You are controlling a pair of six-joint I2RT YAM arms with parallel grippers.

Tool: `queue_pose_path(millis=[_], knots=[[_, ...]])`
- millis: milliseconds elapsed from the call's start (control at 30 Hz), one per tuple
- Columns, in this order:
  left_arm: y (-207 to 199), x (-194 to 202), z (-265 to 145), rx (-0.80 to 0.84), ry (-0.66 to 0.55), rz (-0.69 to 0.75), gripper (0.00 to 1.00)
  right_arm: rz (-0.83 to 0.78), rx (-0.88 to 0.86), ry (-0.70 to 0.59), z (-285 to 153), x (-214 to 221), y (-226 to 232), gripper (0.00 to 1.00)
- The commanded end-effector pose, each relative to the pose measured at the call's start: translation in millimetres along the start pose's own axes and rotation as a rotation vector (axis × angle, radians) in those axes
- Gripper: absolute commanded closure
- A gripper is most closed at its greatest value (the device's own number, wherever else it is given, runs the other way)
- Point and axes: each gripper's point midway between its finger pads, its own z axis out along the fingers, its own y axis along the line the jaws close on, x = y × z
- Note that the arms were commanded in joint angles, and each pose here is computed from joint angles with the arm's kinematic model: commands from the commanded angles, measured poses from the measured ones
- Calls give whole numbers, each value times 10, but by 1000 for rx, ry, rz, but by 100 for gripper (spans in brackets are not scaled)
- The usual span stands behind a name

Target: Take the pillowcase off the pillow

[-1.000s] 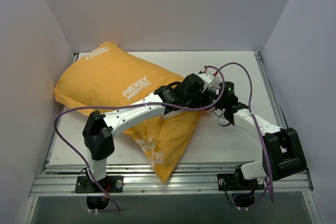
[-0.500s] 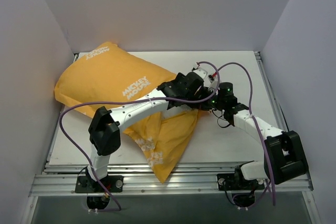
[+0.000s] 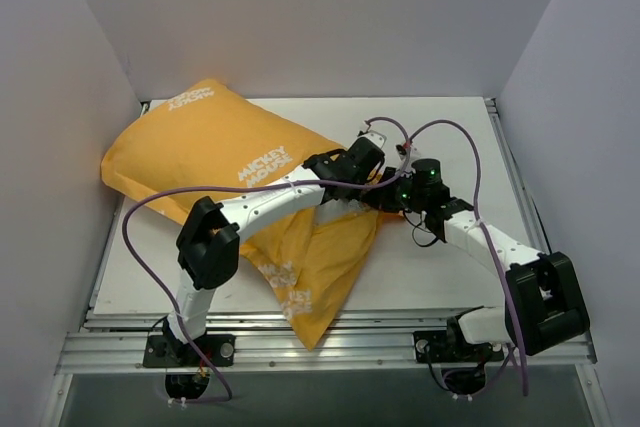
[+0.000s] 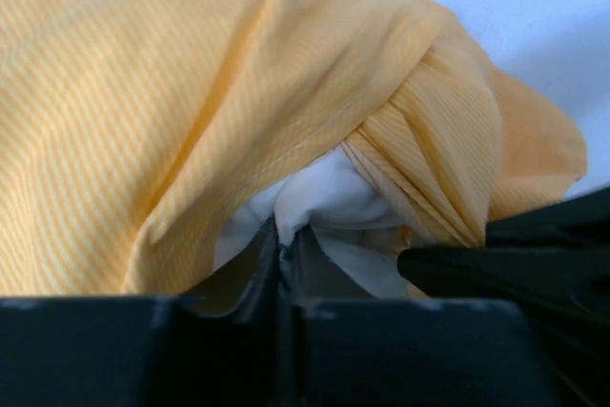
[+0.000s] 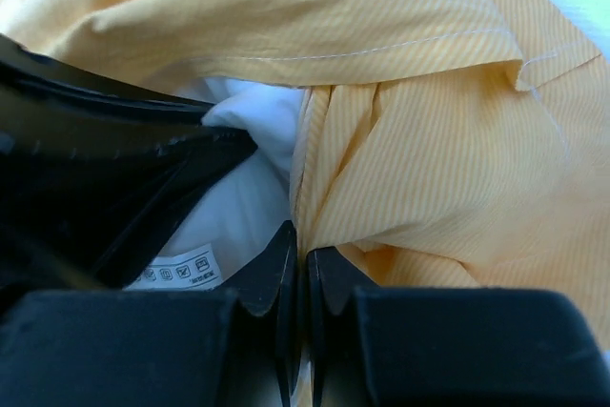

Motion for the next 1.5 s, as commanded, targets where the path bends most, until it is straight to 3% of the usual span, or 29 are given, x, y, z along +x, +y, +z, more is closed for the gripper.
queue_pose_path(millis=[0, 200, 467, 567, 767, 967, 1033, 1100, 1200, 1267, 1333, 1467], knots=[[258, 346, 135, -63, 112, -7, 97, -56, -3, -71, -136, -200, 137, 100], [365, 1, -403, 25, -27, -36, 98, -41, 237, -136, -297, -438, -227, 100], [458, 227, -962, 244, -52, 64, 98, 50, 522, -168, -684, -734, -826, 100], [460, 418, -1122, 331, -53, 97, 98, 80, 535, -156, -718, -793, -870, 100], [611, 422, -1510, 456, -155, -1, 98, 115, 570, -75, -650, -626, -1057, 100], [814, -171, -1843, 479, -388, -170, 98, 112, 526, 92, -466, -41, -1212, 100], [811, -459, -1816, 471, -437, -211, 98, 102, 473, 107, -433, 39, -1090, 100], [723, -573, -1590, 477, -399, -255, 98, 77, 447, 105, -437, 55, -943, 100], [607, -824, -1369, 458, -394, -290, 98, 48, 454, 26, -602, -190, -715, 88], [533, -1010, -1332, 441, -424, -292, 98, 25, 464, -25, -774, -332, -563, 73], [415, -1029, -1125, 433, -398, -279, 98, -2, 436, -89, -910, -539, -324, 59], [267, -1114, -797, 397, -361, -267, 98, 7, 374, -113, -1055, -588, 46, 44]])
